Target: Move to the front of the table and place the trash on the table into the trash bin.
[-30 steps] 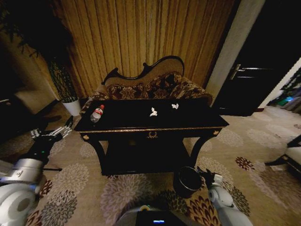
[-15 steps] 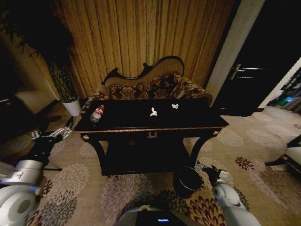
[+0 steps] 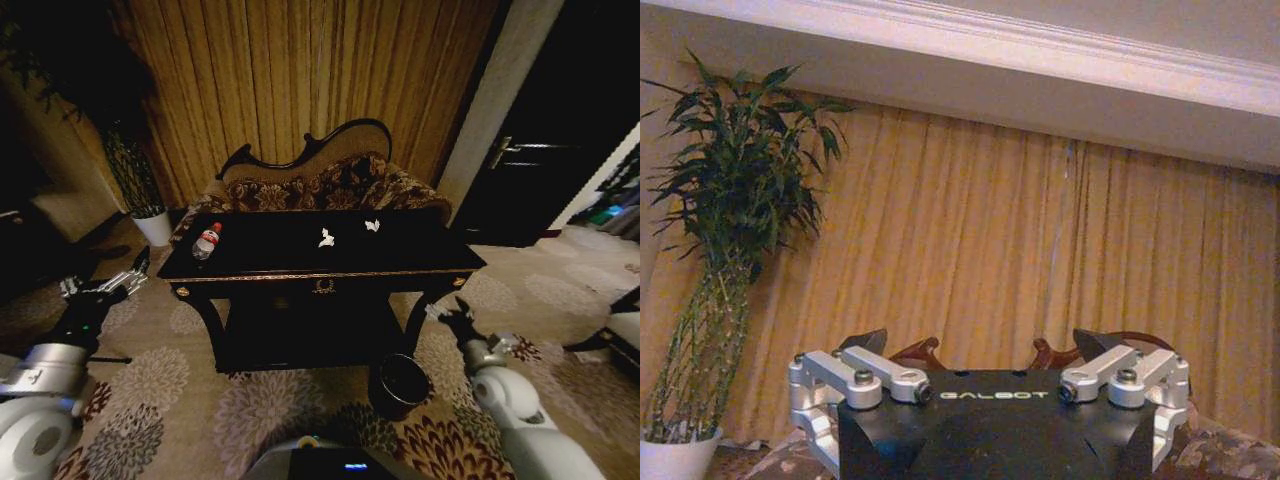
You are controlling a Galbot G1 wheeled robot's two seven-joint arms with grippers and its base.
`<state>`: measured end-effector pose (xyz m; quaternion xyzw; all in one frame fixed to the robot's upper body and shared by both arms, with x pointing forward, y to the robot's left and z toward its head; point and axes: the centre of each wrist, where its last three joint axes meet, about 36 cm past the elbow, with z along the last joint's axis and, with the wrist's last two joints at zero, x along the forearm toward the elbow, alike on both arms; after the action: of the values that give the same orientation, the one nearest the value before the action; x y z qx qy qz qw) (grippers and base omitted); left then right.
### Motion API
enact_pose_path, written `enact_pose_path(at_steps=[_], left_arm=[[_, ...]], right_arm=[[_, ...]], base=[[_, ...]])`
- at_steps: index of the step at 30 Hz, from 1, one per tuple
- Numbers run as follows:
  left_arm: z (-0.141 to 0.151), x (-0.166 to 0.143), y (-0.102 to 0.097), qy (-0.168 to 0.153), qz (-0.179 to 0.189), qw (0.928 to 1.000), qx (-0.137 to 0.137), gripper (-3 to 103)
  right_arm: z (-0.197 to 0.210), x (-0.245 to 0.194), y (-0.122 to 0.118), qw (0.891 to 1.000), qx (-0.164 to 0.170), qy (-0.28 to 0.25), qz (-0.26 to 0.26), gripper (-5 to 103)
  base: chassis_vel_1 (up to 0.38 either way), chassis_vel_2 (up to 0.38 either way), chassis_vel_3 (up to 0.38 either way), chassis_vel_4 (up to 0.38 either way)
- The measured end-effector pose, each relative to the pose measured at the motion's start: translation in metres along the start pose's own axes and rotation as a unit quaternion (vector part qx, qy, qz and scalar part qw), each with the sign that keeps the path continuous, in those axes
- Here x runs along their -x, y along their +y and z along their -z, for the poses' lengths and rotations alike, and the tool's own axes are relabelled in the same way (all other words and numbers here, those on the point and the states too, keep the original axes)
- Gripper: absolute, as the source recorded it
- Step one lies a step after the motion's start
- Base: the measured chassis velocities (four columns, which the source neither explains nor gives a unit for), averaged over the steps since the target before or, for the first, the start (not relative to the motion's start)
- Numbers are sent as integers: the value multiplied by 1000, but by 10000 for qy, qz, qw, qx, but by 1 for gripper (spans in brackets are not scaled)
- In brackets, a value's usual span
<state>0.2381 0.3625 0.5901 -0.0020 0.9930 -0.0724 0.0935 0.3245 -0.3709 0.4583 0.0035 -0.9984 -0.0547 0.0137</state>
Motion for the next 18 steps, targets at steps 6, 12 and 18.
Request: enact_pose_path(at_steps=[6, 12, 18], left_arm=[[7, -3, 2, 408, 172, 9990, 90, 100], [8, 0, 6, 546, 239, 9980, 233, 100], [-2, 5, 12, 785, 395, 9952, 430, 100]], right_arm=[[33, -2, 21, 9997, -144, -117, 137, 100], [50, -5, 27, 9996, -197, -154, 131, 100], [66, -14, 41, 9989, -189, -326, 278, 100]], base=[[0, 0, 0, 0], [0, 0, 0, 0], [0, 0, 0, 0]])
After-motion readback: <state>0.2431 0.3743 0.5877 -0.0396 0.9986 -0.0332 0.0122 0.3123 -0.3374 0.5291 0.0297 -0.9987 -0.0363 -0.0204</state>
